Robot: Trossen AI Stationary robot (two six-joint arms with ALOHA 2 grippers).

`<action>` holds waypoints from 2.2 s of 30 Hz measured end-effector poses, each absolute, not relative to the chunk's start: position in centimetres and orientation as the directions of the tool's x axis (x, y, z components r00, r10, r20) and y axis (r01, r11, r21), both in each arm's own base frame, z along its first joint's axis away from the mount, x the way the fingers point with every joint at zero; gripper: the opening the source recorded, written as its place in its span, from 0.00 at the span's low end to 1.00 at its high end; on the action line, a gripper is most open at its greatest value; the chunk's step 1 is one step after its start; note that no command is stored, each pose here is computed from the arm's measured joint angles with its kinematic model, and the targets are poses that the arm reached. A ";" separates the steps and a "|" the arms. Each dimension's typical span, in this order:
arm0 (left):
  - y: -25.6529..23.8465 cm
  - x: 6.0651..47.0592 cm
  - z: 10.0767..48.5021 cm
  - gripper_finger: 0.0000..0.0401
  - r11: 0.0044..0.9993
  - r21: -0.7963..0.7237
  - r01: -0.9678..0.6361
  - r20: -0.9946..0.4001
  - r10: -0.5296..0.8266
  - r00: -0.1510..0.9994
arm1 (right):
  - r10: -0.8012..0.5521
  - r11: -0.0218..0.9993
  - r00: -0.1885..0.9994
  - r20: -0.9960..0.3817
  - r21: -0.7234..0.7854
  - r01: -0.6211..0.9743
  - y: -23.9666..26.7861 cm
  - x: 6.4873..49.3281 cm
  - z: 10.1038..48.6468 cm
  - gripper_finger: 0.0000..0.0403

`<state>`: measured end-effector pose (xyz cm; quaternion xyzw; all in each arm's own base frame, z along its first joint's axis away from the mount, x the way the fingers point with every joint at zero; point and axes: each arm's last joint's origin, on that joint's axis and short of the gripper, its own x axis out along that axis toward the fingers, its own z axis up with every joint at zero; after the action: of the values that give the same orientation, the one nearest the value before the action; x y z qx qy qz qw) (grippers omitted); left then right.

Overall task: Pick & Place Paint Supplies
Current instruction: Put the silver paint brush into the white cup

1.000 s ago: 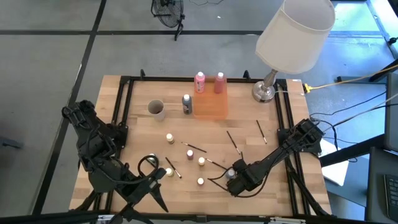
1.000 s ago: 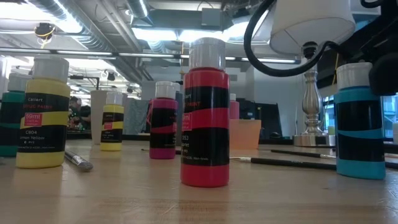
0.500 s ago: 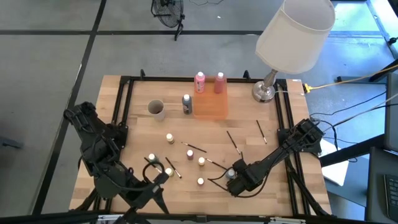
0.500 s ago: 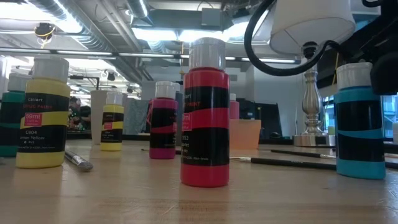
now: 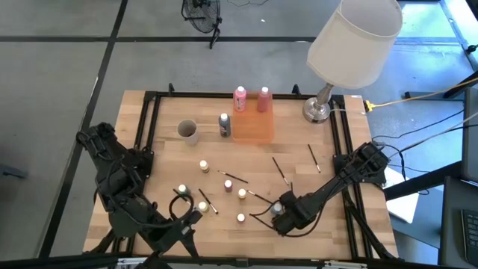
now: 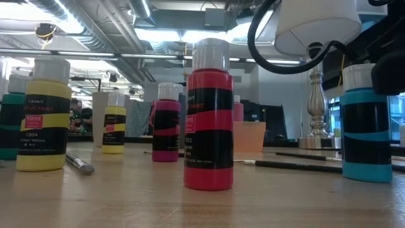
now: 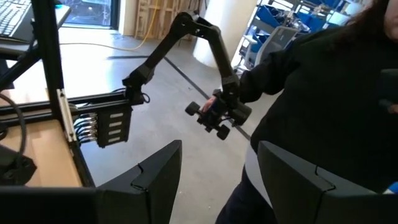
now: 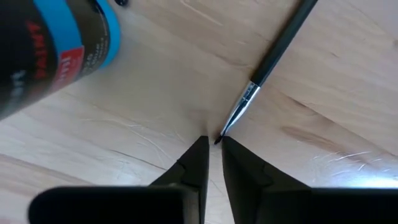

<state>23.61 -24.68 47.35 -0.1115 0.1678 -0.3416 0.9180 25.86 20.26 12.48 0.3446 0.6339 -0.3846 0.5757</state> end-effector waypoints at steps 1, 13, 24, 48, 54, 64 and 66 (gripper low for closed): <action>-24.7 23.6 47.4 0.52 0.738 -0.321 0.593 -0.229 -0.669 0.707 | 0.000 0.463 -0.100 -0.995 -0.088 0.882 20.2 25.8 12.4 0.10; -24.7 23.6 47.4 0.52 0.736 -0.325 0.594 -0.228 -0.671 0.706 | 0.001 0.433 -0.090 -0.996 -0.081 0.898 20.1 25.7 12.3 0.01; -24.7 23.6 47.4 0.52 0.736 -0.319 0.597 -0.229 -0.671 0.706 | -0.073 0.441 -0.090 -0.993 -0.113 0.890 19.9 25.1 13.5 0.00; -24.7 23.6 47.4 0.52 0.736 -0.319 0.597 -0.228 -0.671 0.706 | -0.023 0.420 -0.033 -0.999 -0.039 0.907 19.7 23.8 17.3 0.00; -24.7 23.6 47.4 0.52 0.738 -0.318 0.596 -0.233 -0.670 0.705 | -0.019 0.399 -0.011 -1.000 -0.018 0.917 19.6 22.2 20.0 0.00; -24.7 23.6 47.4 0.52 0.737 -0.301 0.604 -0.234 -0.672 0.703 | -0.082 0.396 -0.004 -0.997 -0.037 0.917 19.5 21.3 23.2 0.00; -24.6 23.6 47.3 0.52 0.740 -0.300 0.602 -0.237 -0.670 0.704 | -0.083 0.398 -0.002 -0.997 -0.035 0.917 19.5 21.4 23.3 0.00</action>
<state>23.57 -24.65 47.33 -0.1006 0.1674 -0.3465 0.9175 21.39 19.46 23.28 0.3622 0.5755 -0.4122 0.6064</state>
